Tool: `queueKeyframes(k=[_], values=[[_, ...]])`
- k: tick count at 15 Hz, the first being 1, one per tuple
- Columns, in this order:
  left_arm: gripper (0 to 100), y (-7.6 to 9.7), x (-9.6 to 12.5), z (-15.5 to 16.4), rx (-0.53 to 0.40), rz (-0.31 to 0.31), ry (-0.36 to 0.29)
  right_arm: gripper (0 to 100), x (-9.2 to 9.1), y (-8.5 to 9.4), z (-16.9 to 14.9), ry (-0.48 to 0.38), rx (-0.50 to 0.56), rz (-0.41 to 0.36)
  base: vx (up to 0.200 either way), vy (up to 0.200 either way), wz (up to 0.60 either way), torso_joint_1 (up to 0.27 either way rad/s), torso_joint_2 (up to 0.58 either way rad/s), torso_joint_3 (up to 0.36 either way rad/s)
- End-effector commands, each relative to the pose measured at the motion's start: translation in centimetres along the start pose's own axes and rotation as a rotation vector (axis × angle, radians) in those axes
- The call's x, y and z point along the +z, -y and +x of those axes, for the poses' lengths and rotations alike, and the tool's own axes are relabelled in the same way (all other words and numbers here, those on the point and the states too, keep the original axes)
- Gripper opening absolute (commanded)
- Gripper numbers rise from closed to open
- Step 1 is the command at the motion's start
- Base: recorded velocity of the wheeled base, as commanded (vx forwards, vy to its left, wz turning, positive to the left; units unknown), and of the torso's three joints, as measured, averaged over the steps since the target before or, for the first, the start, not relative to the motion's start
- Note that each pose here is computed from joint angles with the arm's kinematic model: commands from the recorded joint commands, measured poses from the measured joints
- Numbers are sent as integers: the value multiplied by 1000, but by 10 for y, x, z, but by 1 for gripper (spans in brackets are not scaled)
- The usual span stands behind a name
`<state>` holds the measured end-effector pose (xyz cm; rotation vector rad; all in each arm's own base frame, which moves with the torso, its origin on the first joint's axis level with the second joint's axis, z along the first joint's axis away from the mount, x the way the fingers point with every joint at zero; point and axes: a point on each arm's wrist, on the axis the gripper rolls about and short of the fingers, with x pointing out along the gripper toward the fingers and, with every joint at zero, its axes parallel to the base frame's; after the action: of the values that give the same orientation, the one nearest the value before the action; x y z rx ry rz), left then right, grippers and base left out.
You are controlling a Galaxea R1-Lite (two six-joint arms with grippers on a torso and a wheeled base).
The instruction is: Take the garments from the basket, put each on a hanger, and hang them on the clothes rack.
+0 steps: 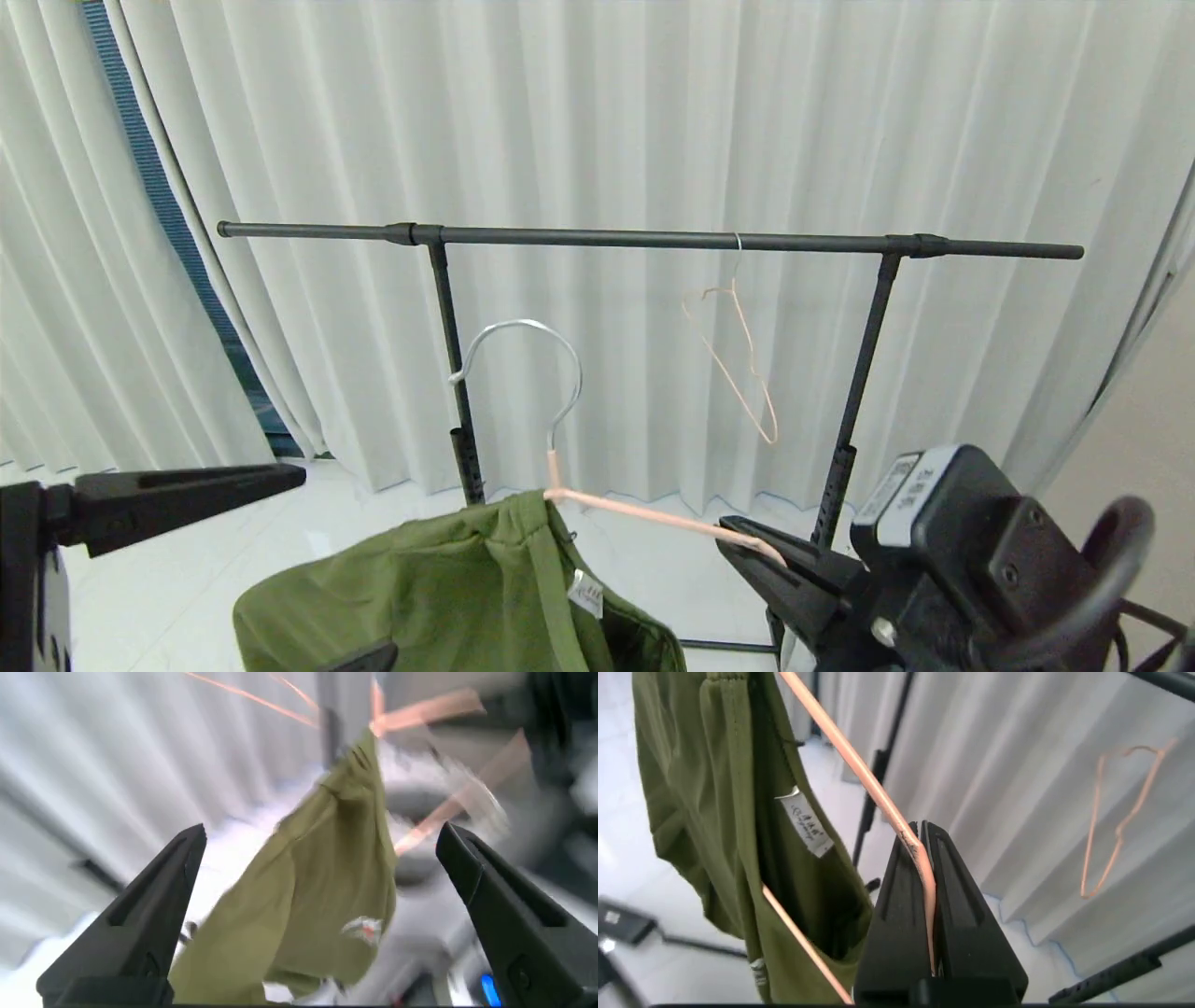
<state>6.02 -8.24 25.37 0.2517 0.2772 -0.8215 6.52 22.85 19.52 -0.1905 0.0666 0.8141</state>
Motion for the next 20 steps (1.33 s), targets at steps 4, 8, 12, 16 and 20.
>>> queueKeyframes(k=[4,8,12,16,20], values=[[100,-4,-23,6,-128,101,-61,0,-6,-7,-16,-3,60,-17,0,0,0,0,0,0],[100,-3,-36,9,-156,96,-100,0,-4,-7,-26,18,86,-40,0,0,0,0,0,0],[100,1,-45,15,-271,106,-131,0,-1,-12,-29,36,132,-70,0,0,0,0,0,0],[100,2,-50,16,-293,113,-146,0,1,-17,-32,46,170,-95,0,0,0,0,0,0],[0,2,-54,14,-303,113,-148,0,2,-18,-33,56,192,-112,0,0,0,0,0,0]])
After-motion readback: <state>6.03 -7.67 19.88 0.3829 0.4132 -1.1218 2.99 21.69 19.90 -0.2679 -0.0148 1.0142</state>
